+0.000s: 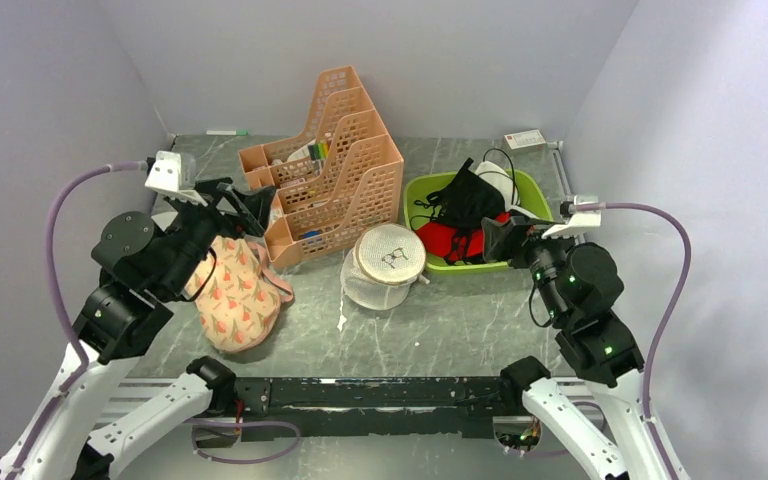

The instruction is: Unzip the laundry bag and remove the bra

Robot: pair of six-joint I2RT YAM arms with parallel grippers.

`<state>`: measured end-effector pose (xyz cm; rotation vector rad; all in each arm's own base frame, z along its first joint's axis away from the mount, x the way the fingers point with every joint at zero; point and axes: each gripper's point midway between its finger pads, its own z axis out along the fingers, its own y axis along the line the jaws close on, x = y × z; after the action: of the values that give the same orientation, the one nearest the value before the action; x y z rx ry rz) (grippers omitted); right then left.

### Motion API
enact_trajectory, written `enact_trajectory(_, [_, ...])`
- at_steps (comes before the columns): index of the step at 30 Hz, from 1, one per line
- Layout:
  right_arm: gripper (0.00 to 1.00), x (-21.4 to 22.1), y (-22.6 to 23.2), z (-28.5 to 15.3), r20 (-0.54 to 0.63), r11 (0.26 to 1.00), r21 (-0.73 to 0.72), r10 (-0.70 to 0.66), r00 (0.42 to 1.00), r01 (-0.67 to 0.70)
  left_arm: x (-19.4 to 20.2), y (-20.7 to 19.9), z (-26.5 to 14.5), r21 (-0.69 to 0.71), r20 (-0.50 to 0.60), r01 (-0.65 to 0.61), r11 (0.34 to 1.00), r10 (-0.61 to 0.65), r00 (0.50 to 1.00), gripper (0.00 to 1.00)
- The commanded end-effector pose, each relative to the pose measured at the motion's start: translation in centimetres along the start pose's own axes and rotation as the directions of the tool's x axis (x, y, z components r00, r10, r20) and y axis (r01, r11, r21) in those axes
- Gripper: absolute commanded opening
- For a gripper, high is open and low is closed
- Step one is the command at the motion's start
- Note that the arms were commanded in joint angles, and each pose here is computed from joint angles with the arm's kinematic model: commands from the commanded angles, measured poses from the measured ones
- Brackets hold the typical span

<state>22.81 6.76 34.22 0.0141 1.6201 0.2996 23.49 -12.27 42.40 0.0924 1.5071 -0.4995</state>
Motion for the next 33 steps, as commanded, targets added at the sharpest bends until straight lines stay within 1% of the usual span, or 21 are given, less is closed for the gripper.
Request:
enact_trajectory(1, [1.0,-0.2,-0.3,0.7,-0.006,0.999,0.019,0.027,1.0,-0.027,1.1,0.9,0.5,-0.022,-0.056,0.015,1.0,-0.016,0.998,0.96])
enact_trajectory(6, [1.0,0.4,-0.8,1.4,-0.029,0.998,0.039,0.046,0.999,-0.045,3.7,2.1,1.5,-0.047,-0.161,0.04,0.998,-0.047,0.986,0.95])
enact_trajectory(10, [1.0,0.8,-1.1,1.5,-0.03,0.997,0.047,0.063,0.998,-0.062,6.8,2.6,2.1,-0.051,-0.279,0.081,0.995,-0.092,0.956,0.94])
enact_trajectory(14, [1.0,1.0,-1.0,1.3,-0.024,0.997,0.025,0.068,0.997,-0.067,10.1,2.5,2.4,-0.048,-0.404,0.144,0.988,-0.151,0.902,0.94])
enact_trajectory(18, [1.0,1.5,-0.9,1.1,-0.03,0.998,0.006,0.069,0.997,-0.069,12.9,1.6,2.2,-0.024,-0.501,0.224,0.974,-0.206,0.841,0.94])
enact_trajectory(24, [1.0,2.8,0.0,1.0,-0.048,0.995,-0.057,0.078,0.996,-0.081,16.9,-2.5,1.7,0.072,-0.6,0.394,0.916,-0.276,0.751,0.94])
enact_trajectory(26, [1.0,3.3,0.3,0.9,-0.059,0.993,-0.078,0.081,0.995,-0.085,18.5,-4.0,1.6,0.095,-0.636,0.418,0.904,-0.268,0.724,0.94])
enact_trajectory(28, [1.0,3.8,0.8,0.9,-0.074,0.99,-0.103,0.085,0.994,-0.092,20.0,-5.7,1.5,0.121,-0.67,0.414,0.902,-0.233,0.704,0.94])
enact_trajectory(31, [1.0,4.9,1.9,0.7,-0.107,0.98,-0.168,0.094,0.99,-0.111,22.1,-8.3,1.6,0.163,-0.71,0.359,0.919,-0.144,0.69,0.94])
enact_trajectory(33, [1.0,5.5,2.8,0.3,-0.131,0.967,-0.225,0.094,0.987,-0.122,23.5,-9.7,2.0,0.18,-0.727,0.294,0.939,-0.074,0.682,0.94])
